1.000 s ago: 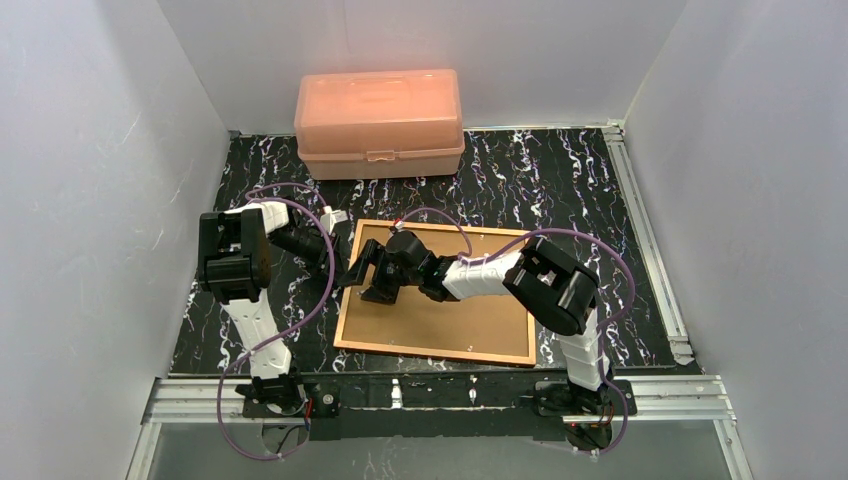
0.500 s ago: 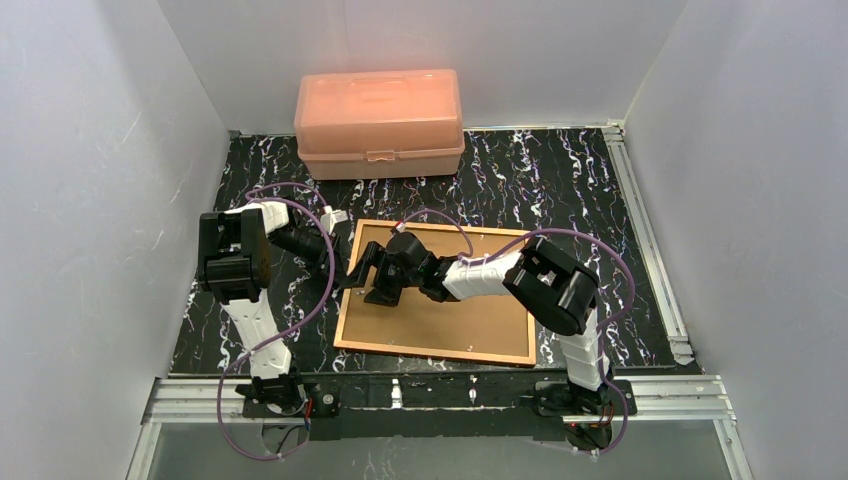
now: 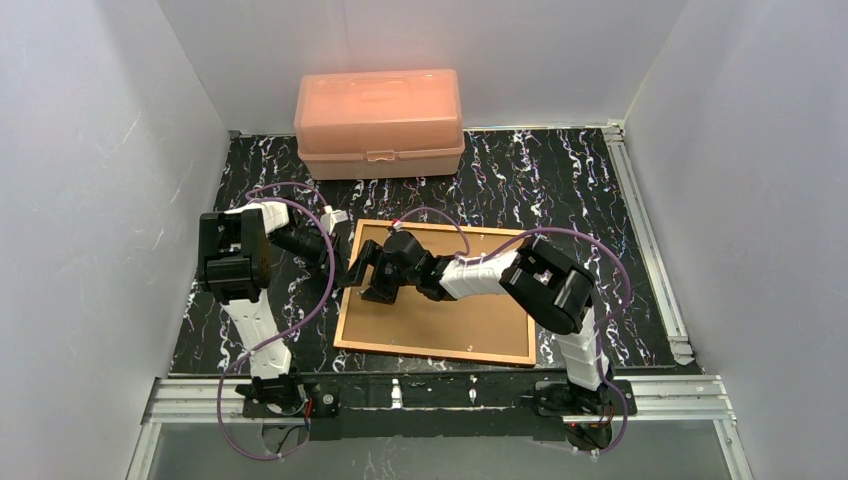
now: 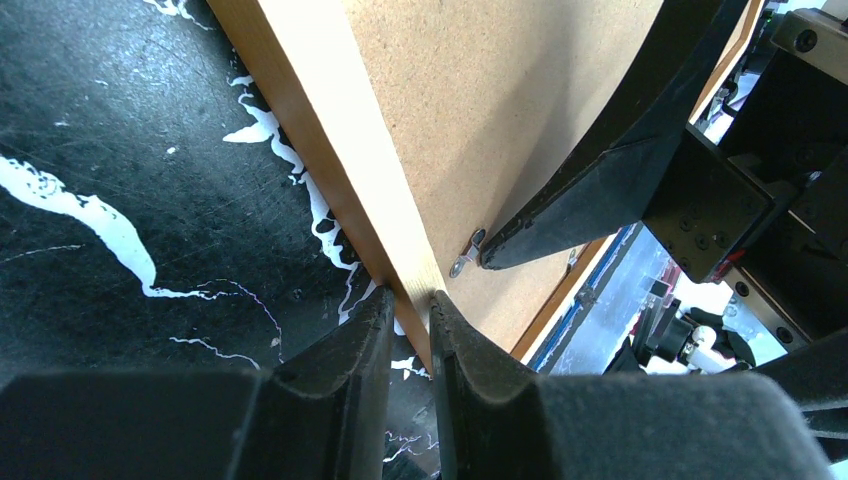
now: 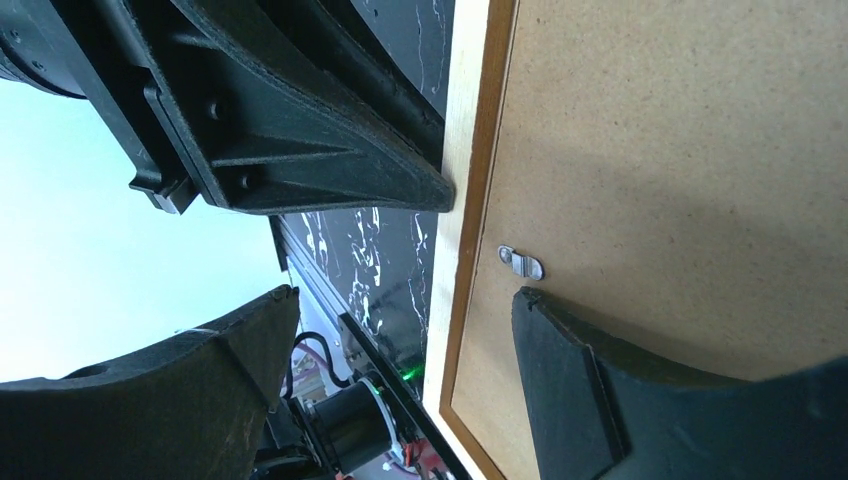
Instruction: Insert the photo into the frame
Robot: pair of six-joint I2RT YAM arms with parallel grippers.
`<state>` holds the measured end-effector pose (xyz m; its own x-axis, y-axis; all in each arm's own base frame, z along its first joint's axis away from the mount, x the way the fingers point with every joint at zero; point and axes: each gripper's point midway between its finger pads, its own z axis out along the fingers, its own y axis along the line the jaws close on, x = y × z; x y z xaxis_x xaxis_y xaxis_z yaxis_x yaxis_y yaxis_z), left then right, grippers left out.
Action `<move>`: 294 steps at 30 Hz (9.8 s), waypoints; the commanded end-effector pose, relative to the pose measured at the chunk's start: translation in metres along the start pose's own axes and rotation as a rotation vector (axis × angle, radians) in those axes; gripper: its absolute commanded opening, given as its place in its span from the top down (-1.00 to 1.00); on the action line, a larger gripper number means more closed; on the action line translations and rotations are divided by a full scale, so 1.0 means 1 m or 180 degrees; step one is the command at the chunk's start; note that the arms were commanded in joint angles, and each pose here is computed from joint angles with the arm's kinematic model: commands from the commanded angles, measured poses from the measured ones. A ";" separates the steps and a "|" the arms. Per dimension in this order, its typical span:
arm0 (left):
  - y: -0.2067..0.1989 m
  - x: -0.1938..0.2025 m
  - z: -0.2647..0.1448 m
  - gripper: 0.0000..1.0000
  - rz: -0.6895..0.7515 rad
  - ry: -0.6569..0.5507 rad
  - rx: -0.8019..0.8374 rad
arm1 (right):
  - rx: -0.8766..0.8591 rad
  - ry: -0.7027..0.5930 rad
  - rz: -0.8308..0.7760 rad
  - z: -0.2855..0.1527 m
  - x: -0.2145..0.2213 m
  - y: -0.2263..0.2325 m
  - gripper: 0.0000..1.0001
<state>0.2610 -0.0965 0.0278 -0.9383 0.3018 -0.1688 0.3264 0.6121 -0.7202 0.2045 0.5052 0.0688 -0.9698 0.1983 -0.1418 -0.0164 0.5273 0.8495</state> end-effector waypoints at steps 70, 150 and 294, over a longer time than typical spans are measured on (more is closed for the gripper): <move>-0.002 0.003 -0.007 0.71 0.0161 0.0081 -0.0090 | -0.0581 -0.0030 -0.0524 0.015 -0.022 0.051 -0.57; -0.188 0.031 -0.167 -0.97 0.2373 -0.1293 -0.0704 | 0.0952 0.0601 -0.4896 -0.150 0.072 -0.041 0.97; -0.205 -0.058 -0.244 -0.97 0.2762 -0.2690 -0.1443 | 0.0951 0.0008 -0.4262 -0.248 -0.055 0.142 0.61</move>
<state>0.2852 -0.0506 0.3307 -0.0657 0.4141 -0.9079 0.7220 0.6478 0.2432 0.1971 0.3552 0.3042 -0.1215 -0.7215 -0.6816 -0.8915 0.3813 -0.2447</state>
